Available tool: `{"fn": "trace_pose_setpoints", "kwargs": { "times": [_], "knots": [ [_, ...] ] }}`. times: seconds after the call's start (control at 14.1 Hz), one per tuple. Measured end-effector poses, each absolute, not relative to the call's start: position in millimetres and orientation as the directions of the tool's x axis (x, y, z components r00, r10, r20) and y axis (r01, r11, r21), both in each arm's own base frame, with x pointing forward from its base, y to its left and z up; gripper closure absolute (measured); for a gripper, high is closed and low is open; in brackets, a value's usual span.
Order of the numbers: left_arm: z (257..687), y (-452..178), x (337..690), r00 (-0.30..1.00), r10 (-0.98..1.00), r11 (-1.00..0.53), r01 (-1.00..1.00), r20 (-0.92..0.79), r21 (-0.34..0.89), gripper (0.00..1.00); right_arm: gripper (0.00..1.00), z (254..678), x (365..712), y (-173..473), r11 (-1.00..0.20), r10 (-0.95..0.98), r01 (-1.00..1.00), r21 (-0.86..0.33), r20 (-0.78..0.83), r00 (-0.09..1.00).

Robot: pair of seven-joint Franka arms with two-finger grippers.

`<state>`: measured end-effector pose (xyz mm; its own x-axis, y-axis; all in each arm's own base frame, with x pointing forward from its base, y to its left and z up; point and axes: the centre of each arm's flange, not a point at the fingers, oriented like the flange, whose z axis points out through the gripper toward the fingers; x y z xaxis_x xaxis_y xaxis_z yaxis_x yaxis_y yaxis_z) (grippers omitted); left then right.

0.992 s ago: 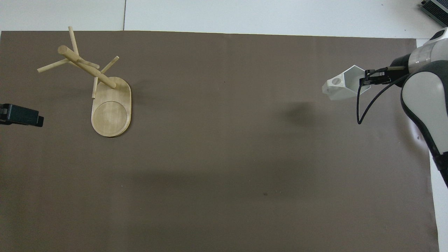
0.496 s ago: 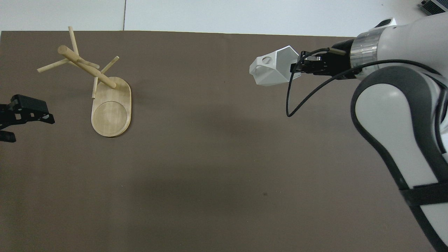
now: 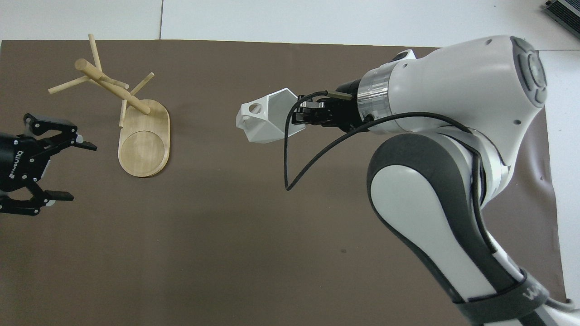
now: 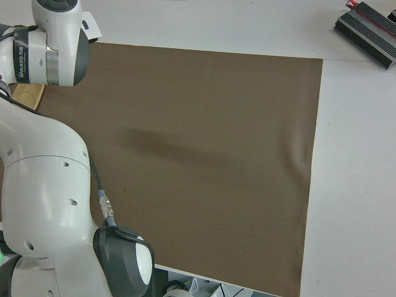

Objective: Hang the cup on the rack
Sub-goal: 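Lift the white cup with the right gripper toward the left gripper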

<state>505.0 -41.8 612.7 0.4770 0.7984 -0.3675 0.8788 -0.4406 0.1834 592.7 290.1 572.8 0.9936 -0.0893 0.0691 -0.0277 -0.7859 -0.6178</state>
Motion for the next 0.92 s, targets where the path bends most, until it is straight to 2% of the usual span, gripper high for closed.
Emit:
{"fn": "trace_pose_setpoints", "kwargs": {
  "times": [0.28, 0.57, 0.71, 0.92],
  "knots": [
    [605.6, -34.6, 499.9, 0.238, 0.778, -0.140, 0.968, -0.581, 0.209, 0.00, 0.96, 581.2, 568.8, 334.0, -0.724, -0.053, -0.015, -0.689, 0.034, 0.998],
    [601.9, -47.1, 496.3, 0.064, 0.690, 0.081, 0.983, -0.721, 0.164, 0.00, 0.96, 586.0, 553.1, 369.3, -0.651, -0.116, -0.030, -0.758, 0.061, 0.991],
    [592.8, -71.3, 490.2, 0.008, 0.672, 0.135, 0.982, -0.740, 0.134, 0.00, 0.96, 586.3, 545.3, 381.4, -0.636, -0.134, -0.041, -0.770, 0.058, 0.989],
    [583.5, -96.5, 479.1, 0.000, 0.670, 0.136, 0.983, -0.743, 0.123, 0.00, 0.96, 586.3, 540.4, 387.7, -0.629, -0.146, -0.066, -0.775, 0.034, 0.989]
  ]
}}
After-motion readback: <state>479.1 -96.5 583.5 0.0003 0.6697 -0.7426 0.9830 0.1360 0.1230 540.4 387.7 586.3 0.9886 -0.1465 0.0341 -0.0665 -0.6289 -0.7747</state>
